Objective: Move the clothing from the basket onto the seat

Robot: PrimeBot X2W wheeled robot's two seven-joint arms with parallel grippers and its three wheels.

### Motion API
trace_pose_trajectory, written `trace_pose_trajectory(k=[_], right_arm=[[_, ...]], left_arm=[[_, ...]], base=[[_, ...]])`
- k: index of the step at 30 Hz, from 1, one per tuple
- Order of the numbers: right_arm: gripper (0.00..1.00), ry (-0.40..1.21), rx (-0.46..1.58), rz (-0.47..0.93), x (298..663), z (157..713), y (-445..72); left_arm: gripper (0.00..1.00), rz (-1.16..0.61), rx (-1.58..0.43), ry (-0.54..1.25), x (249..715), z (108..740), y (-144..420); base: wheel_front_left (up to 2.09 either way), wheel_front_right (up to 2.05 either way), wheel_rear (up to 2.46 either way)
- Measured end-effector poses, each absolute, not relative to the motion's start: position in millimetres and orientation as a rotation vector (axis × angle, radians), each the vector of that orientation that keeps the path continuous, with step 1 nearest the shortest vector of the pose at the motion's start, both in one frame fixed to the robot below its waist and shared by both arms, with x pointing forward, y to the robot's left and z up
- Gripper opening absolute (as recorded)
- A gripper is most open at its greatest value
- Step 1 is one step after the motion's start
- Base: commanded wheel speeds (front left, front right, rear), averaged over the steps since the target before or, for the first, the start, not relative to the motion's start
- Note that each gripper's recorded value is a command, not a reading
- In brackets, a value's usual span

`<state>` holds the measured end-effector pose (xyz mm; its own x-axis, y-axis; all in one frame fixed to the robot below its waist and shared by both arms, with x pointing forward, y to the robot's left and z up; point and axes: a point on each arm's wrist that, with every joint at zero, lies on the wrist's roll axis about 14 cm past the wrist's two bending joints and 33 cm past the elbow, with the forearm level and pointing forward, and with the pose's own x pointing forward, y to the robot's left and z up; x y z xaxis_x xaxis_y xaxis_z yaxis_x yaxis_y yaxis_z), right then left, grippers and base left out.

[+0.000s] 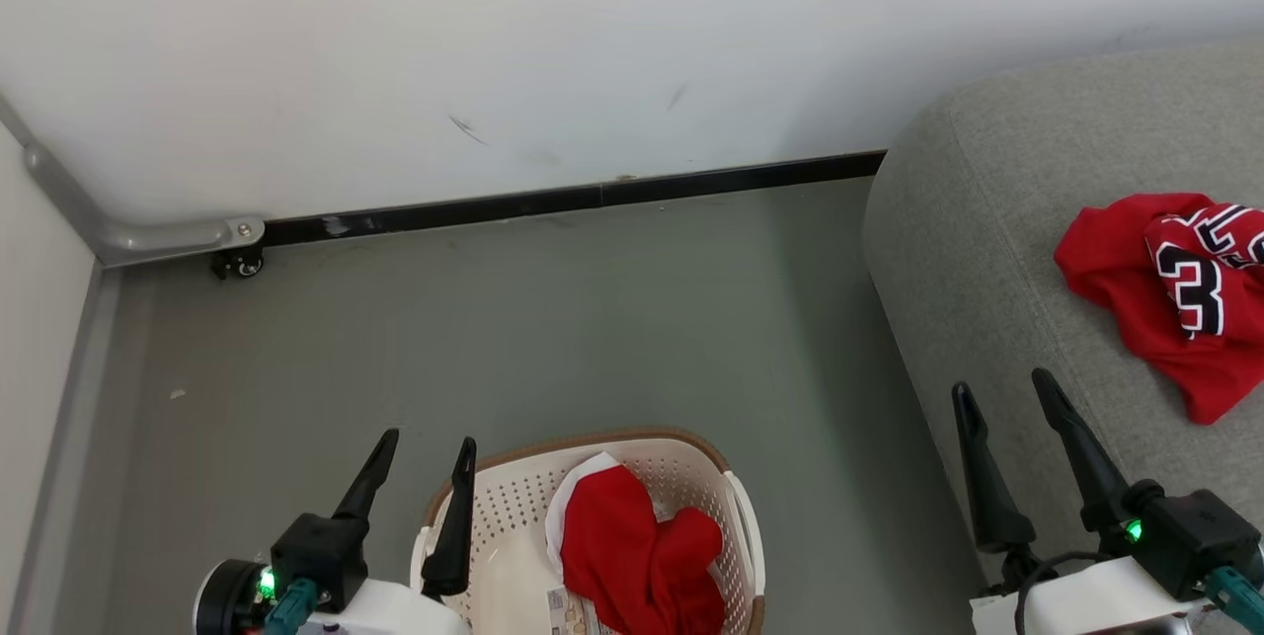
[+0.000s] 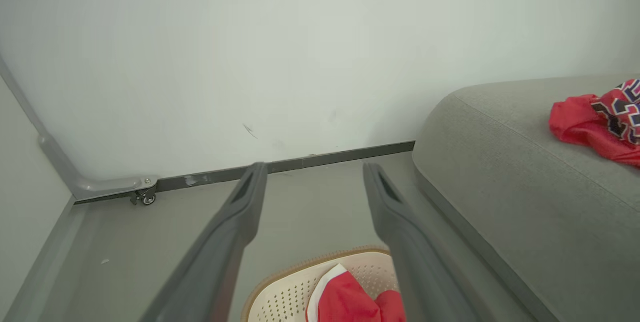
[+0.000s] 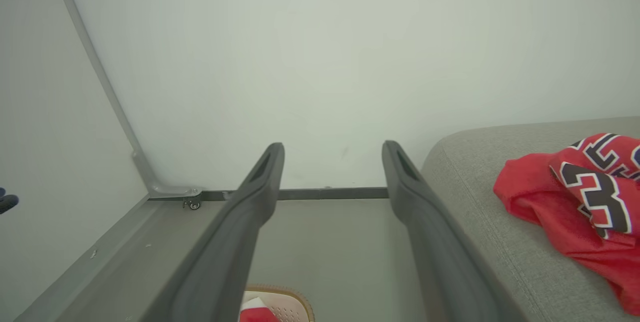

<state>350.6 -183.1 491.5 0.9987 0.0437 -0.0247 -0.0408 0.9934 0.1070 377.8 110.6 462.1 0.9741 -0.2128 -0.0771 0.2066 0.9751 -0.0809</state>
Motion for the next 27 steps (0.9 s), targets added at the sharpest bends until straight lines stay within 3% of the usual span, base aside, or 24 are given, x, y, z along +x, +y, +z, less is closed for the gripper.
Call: trace_pose_trajectory(k=[27], right_arm=[[1.00,-0.009,0.034,0.006,412.3,495.1,-200.4]], left_arm=[[1.00,-0.342,-0.036,0.266,436.7,391.2,70.0]], base=[[0.00,0.00,0.00]])
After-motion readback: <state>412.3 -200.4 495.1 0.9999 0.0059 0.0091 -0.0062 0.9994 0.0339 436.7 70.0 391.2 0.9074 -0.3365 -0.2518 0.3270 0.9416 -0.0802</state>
